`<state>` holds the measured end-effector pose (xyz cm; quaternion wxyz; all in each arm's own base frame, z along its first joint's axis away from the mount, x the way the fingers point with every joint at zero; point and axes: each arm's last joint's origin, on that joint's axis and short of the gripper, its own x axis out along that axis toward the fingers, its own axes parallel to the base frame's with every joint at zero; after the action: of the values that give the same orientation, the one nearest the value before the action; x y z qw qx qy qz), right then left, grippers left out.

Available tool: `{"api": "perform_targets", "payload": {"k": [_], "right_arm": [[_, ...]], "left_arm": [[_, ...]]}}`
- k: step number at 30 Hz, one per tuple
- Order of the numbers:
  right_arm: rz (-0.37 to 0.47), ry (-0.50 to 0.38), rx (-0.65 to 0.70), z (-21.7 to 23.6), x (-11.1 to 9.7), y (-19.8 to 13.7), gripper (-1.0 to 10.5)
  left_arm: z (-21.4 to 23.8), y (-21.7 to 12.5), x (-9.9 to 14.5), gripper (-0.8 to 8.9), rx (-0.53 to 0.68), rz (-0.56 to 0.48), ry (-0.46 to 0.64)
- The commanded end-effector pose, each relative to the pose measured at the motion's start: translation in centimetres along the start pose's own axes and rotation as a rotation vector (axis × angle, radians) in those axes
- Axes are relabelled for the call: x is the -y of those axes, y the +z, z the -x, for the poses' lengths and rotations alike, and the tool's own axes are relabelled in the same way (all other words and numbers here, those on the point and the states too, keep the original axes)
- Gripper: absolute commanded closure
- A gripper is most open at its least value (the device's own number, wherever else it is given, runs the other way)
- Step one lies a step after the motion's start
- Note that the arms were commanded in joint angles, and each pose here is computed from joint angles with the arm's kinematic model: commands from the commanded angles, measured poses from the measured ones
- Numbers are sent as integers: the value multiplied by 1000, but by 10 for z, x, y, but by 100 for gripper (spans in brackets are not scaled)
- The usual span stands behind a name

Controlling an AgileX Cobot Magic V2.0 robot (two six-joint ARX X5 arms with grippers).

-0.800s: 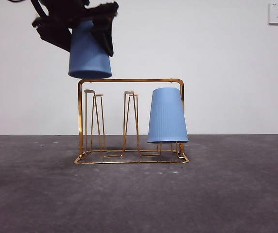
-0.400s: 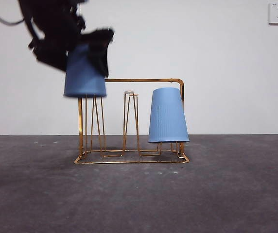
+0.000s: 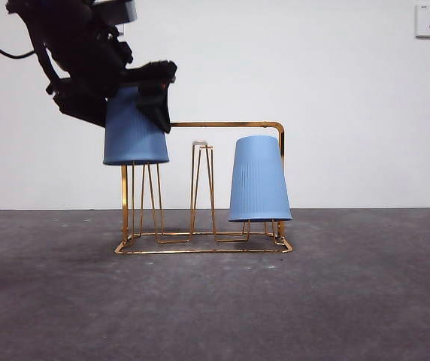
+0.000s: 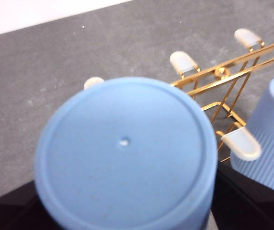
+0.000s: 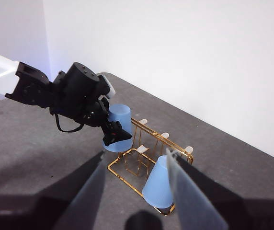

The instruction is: Pick up cup 1,put cup 1 in the cup rack,pick up cup 2,put cup 2 in the cup rack

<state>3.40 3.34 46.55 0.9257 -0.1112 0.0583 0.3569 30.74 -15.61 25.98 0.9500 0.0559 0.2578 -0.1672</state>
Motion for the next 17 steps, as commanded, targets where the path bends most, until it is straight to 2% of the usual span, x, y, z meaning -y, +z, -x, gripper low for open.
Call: {"api": "perform_targets", "payload": {"k": [1,17], "right_arm": [[-16,-4,1,-1,0,0,729],[-31,-2,-22,-1,0,-2,729]], "left_arm": [[-13,-11,0,820,-42,-2,-3],[-46,-34,3,820,-119,-7,-5]]}}
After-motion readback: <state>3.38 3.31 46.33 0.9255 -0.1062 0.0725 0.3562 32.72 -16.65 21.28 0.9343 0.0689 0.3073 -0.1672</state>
